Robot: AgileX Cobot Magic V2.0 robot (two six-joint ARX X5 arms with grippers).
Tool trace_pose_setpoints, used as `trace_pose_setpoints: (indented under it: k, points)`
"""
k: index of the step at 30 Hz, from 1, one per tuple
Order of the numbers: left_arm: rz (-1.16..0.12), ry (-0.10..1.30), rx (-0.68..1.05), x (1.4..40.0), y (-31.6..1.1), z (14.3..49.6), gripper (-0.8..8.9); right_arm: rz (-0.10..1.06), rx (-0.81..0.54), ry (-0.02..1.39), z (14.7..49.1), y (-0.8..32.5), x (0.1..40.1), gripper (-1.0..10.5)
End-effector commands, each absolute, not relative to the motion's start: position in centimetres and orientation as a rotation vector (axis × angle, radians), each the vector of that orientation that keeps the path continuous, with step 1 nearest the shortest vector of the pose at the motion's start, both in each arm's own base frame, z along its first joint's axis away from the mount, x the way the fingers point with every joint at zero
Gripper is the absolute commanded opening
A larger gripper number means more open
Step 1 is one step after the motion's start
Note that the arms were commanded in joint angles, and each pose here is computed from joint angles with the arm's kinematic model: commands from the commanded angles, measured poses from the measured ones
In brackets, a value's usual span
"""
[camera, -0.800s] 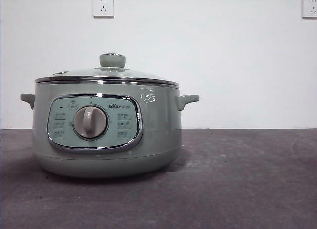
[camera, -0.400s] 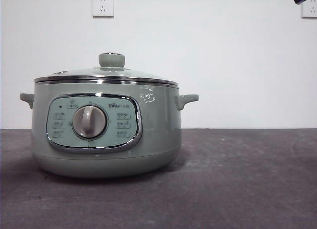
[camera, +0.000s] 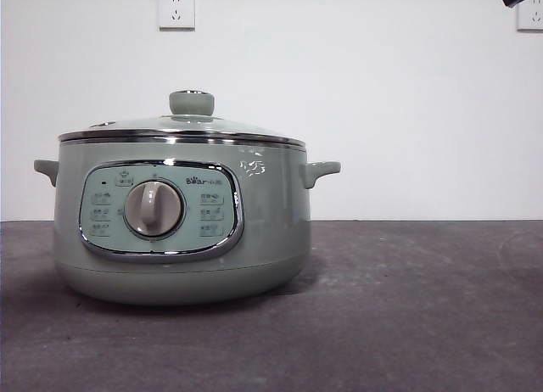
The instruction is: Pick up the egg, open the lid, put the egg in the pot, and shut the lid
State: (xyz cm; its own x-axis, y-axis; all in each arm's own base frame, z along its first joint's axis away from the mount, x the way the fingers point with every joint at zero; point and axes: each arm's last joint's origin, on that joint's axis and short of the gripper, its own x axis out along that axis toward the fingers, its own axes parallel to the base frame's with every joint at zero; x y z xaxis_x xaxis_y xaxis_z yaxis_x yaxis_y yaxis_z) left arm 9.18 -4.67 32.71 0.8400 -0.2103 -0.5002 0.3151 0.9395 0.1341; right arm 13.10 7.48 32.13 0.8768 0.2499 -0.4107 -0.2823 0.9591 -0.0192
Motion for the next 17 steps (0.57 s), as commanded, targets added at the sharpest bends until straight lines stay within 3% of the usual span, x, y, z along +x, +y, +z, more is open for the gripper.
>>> trace_pose_setpoints:
  k: [1,5,9,17]
  points:
    - [-0.243,0.389,0.195,9.1,-4.1,32.8,-0.03,0.273,-0.066,0.417,32.0,7.5,13.1,0.0]
    - [-0.197,0.174,0.115,9.2,-3.0,31.0,-0.03,0.274,-0.066,0.417,32.0,7.5,13.1,0.0]
    - [-0.15,0.058,0.101,9.5,-2.1,27.6,-0.03,0.274,-0.066,0.417,32.0,7.5,13.1,0.0]
    - [-0.134,0.089,0.091,9.6,-0.9,20.2,-0.03,0.274,-0.066,0.417,32.0,7.5,13.1,0.0]
